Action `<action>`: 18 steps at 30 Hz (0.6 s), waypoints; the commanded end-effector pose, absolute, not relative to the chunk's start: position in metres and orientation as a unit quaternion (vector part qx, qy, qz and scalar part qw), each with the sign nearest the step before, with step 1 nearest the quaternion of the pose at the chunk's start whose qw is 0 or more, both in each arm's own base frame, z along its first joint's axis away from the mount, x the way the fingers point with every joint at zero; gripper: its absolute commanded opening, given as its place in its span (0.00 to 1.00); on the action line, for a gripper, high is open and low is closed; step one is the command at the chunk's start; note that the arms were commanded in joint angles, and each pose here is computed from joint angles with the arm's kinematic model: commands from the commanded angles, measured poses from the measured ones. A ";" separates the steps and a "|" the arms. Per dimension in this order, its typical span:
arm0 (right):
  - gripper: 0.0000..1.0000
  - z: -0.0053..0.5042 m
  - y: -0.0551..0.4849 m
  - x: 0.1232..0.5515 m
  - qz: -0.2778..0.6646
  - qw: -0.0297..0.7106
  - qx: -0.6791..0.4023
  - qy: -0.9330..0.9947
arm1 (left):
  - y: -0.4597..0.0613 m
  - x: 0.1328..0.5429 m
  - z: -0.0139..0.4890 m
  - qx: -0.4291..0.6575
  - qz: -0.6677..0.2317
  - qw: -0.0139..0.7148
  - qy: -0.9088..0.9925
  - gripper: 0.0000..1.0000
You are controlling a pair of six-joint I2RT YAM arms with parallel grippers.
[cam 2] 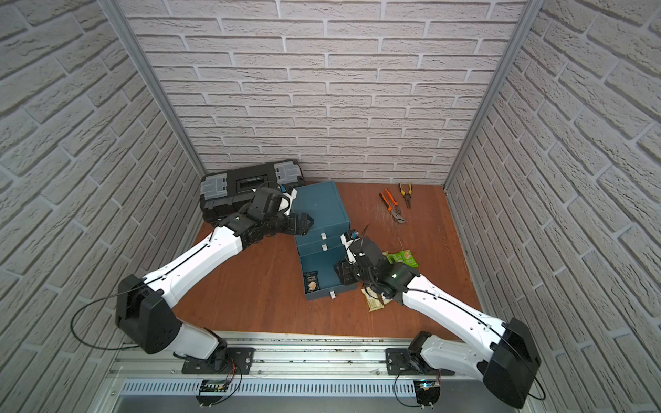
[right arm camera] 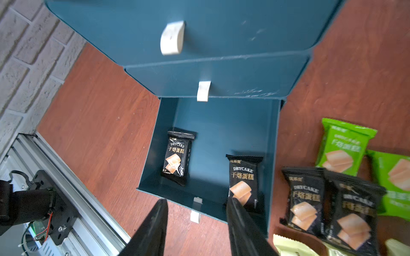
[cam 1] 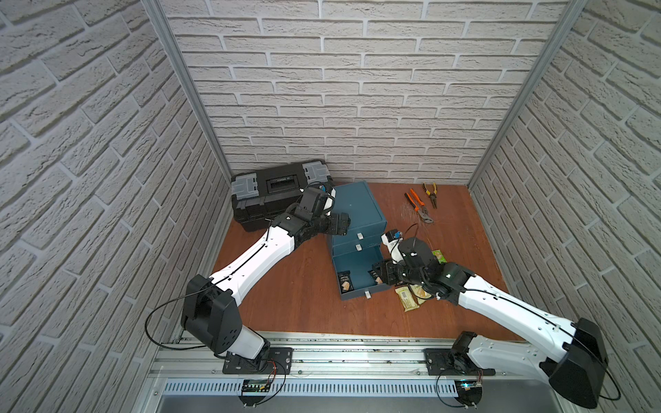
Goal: Take the cookies out of the drawer
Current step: Pick up the cookie from the drawer.
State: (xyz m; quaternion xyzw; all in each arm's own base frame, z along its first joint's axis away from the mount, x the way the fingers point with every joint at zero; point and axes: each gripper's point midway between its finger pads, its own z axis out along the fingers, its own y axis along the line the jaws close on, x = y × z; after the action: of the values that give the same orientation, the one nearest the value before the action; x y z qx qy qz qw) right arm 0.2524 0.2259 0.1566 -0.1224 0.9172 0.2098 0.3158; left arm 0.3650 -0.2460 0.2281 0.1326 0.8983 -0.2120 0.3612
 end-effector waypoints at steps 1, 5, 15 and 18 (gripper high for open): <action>0.47 0.149 0.256 0.261 0.235 0.330 -0.104 0.908 | -0.247 0.360 0.195 0.146 -0.193 0.323 0.915 0.99; 0.47 0.122 0.285 0.262 0.209 0.299 -0.134 0.921 | -0.248 0.361 0.194 0.146 -0.195 0.321 0.915 0.99; 0.48 0.062 0.304 0.274 0.141 0.246 -0.145 0.948 | -0.249 0.360 0.196 0.149 -0.198 0.323 0.914 0.99; 0.52 0.049 0.309 0.277 0.136 0.237 -0.144 0.951 | -0.251 0.360 0.195 0.151 -0.202 0.320 0.913 0.99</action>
State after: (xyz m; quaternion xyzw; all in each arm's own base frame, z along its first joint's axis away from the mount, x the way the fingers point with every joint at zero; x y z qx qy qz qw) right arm 0.2676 0.2990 0.0468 -0.1519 0.9545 0.1307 0.2210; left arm 0.3688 -0.2487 0.2280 0.1319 0.8958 -0.2154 0.3657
